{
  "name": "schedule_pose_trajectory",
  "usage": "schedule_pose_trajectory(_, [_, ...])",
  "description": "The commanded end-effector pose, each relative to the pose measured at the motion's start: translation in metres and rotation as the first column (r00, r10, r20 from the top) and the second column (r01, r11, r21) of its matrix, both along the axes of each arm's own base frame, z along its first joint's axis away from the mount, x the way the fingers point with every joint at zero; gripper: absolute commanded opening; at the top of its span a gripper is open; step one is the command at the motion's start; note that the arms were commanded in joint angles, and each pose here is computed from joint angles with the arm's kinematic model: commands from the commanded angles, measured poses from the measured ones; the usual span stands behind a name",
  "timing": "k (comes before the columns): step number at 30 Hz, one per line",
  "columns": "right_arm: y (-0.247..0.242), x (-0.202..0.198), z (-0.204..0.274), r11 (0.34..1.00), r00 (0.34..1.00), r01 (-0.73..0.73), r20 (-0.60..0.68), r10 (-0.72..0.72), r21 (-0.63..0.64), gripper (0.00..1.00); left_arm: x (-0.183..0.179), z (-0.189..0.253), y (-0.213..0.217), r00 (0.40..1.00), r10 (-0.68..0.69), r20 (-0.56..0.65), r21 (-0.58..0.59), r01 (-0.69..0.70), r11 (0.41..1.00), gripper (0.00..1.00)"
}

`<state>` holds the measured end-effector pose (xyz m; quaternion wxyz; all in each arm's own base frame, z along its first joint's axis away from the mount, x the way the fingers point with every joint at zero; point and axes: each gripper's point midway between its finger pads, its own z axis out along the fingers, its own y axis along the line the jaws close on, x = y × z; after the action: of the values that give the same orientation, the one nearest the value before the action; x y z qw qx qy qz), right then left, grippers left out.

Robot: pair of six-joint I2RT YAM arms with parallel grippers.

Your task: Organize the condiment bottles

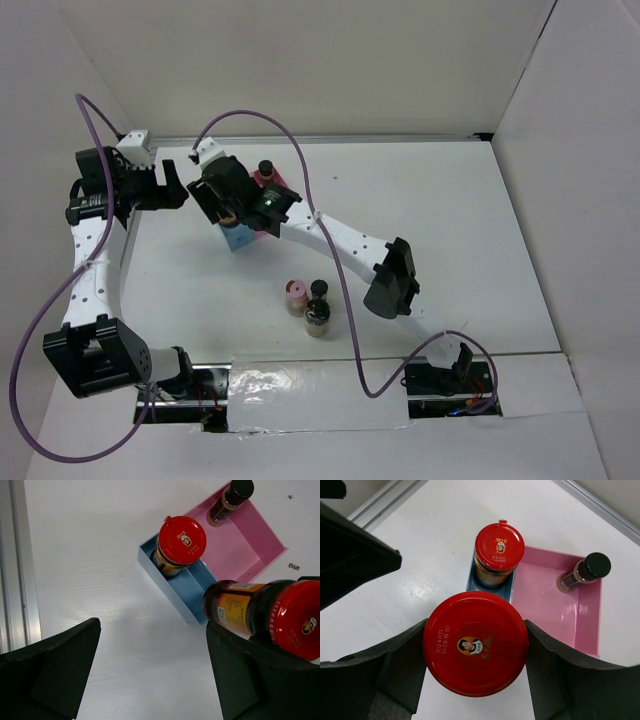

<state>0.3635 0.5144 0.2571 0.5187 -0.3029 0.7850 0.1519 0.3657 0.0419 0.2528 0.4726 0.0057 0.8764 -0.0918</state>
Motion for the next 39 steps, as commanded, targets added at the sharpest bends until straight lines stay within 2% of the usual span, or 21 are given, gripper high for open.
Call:
schedule_pose_trajectory(1, [0.016,0.014,0.080,0.975,0.989,-0.018,0.144,-0.015,0.223,0.00,0.003,0.018,0.001,0.997,0.002,0.071,0.004,-0.003,1.000,0.99])
schedule_pose_trajectory(13, [0.026,0.037,0.057,0.966,0.992,-0.013,0.125,-0.019,0.256,0.00,0.003,0.010,-0.001,0.999,-0.009,0.053,-0.010,0.009,1.000,0.99])
schedule_pose_trajectory(21, [0.027,0.045,0.010,0.983,0.996,0.028,0.079,-0.042,0.181,0.00,0.004,0.009,-0.001,0.999,-0.011,0.049,-0.010,0.012,1.000,0.99])
schedule_pose_trajectory(36, [0.027,0.060,-0.040,0.990,0.997,0.067,0.040,-0.073,0.126,0.00,0.006,0.006,-0.006,0.998,-0.038,0.044,-0.029,0.039,0.999,0.99])
schedule_pose_trajectory(37, [0.026,0.061,-0.041,0.990,0.997,0.067,0.038,-0.073,0.125,0.01,0.006,0.007,-0.006,0.998,-0.038,0.044,-0.031,0.040,0.999,0.99])
schedule_pose_trajectory(39, [0.028,0.059,-0.044,0.991,0.997,0.059,0.035,-0.063,0.121,0.09,0.006,0.004,-0.007,0.998,-0.044,0.037,-0.036,0.045,0.998,0.99])
